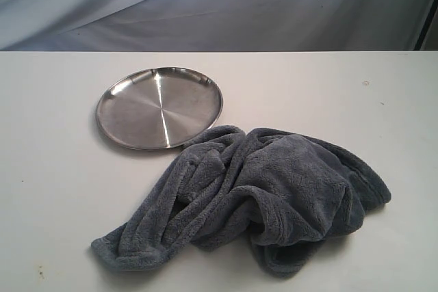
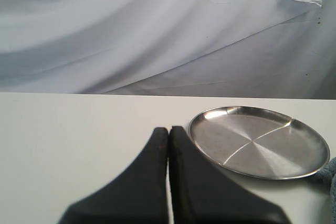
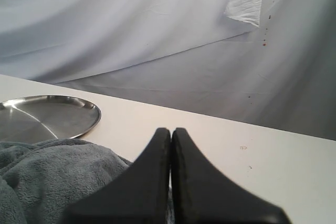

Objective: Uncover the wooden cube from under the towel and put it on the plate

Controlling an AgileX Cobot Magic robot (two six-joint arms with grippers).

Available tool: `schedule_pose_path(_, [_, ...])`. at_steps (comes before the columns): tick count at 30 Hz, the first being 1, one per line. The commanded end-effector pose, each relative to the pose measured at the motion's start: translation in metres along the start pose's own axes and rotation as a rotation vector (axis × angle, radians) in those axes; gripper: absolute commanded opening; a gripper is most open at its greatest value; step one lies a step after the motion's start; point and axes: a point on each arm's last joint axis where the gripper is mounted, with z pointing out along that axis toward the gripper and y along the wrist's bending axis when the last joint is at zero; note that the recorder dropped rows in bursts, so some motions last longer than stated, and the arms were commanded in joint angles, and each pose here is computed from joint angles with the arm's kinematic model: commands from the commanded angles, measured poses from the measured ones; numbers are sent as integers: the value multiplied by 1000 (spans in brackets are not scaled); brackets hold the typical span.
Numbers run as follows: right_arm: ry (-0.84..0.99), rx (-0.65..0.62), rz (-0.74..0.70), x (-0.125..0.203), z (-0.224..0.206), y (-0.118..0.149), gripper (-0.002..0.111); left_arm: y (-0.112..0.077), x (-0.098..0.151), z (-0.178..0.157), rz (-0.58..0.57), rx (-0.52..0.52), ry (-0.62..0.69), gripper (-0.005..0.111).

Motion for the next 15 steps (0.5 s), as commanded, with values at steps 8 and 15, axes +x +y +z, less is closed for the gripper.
schedule_pose_path(8, [-70, 1, 210, -6, 0, 0, 0, 0, 1, 0, 0, 1, -1, 1])
schedule_pose_path(15, [-404, 76, 424, -32, -8, -14, 0, 0, 1, 0, -2, 1, -1, 1])
